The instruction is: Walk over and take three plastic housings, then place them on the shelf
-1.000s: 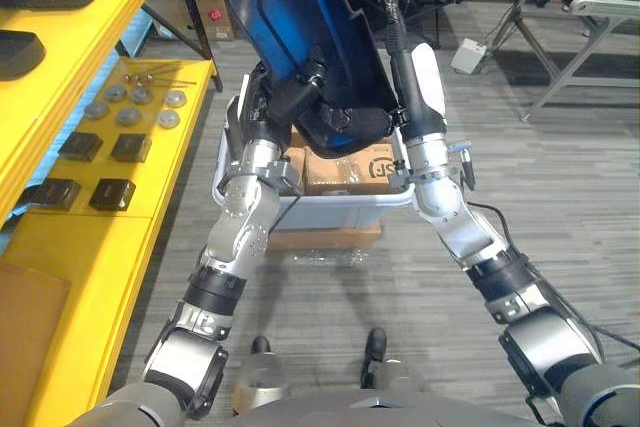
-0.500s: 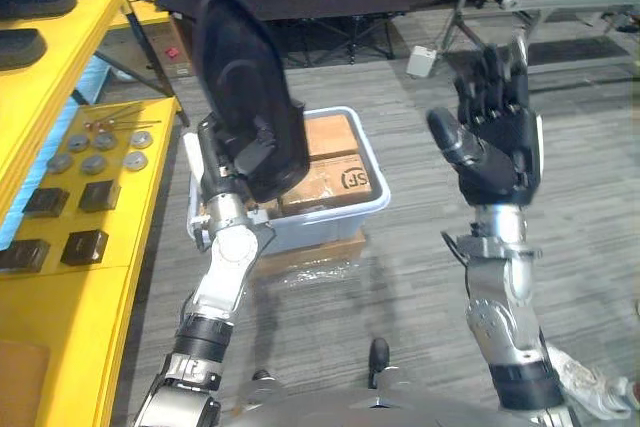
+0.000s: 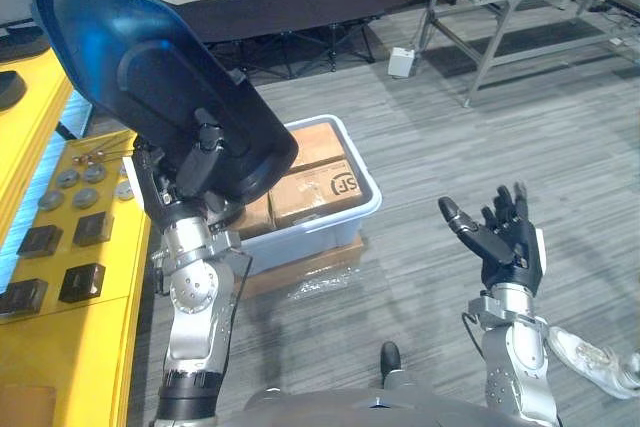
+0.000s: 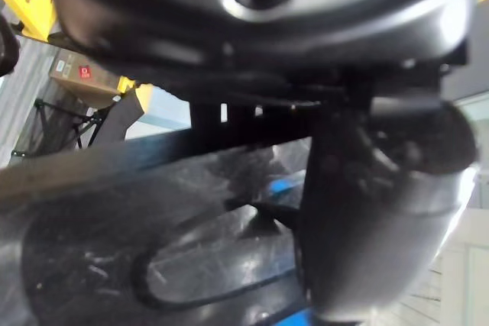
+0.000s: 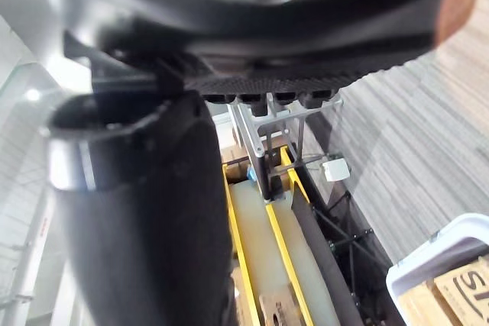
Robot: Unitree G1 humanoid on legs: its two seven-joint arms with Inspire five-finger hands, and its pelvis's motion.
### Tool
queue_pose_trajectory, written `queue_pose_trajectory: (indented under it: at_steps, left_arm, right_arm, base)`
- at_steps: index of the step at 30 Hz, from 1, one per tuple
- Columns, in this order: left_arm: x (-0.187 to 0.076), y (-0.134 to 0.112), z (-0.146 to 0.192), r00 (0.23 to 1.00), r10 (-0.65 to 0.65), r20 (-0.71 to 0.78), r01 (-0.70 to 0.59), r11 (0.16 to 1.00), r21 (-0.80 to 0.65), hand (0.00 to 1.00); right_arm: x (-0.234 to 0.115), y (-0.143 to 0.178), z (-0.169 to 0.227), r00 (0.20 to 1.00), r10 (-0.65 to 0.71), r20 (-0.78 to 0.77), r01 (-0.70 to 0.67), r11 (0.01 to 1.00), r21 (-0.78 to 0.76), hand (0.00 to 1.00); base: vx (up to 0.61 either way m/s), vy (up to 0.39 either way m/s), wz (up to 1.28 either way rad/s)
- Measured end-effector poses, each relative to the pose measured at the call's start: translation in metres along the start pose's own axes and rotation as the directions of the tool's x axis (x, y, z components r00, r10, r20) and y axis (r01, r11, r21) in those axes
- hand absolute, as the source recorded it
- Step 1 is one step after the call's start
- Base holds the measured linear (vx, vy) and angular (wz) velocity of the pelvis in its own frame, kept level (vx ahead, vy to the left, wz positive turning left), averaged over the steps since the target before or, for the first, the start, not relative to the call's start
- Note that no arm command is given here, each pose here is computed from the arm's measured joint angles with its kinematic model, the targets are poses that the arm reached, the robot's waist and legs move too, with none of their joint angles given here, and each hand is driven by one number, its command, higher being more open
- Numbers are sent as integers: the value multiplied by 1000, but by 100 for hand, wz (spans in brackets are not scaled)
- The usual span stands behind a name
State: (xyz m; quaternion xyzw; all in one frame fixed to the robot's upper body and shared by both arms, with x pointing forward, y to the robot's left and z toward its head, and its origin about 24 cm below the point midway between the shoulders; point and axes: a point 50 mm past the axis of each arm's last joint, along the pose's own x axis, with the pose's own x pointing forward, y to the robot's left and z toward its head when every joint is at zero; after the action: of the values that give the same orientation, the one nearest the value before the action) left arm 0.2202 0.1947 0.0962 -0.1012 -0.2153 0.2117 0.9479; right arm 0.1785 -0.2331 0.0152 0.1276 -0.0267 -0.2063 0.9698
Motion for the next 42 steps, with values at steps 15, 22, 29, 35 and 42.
queue_pose_trajectory:
  at_steps: [15,22,29,35,42]
  left_arm:
    - [-28,59,29,971,234,43,-238,961,139,0]
    - [-63,116,38,893,450,15,-438,860,264,0]
    - [-82,128,43,902,430,-46,-410,885,219,0]
    - [-66,102,44,968,250,-28,-244,959,147,0]
    - [-43,55,38,998,-56,-11,57,998,36,0]
  right_arm:
    - [9,56,-18,966,240,-93,-235,970,63,100]
    - [17,108,-25,899,425,-110,-419,905,73,100]
    - [12,132,-28,855,500,-140,-508,861,-31,100]
    - [20,105,-28,897,414,-153,-435,889,-146,100]
    - [11,80,-25,924,361,-130,-378,914,-147,100]
  base:
    - [-11,-17,55]
    - [26,-10,73]
    - [23,0,83]
    - [-14,102,55]
    - [-53,-2,38]
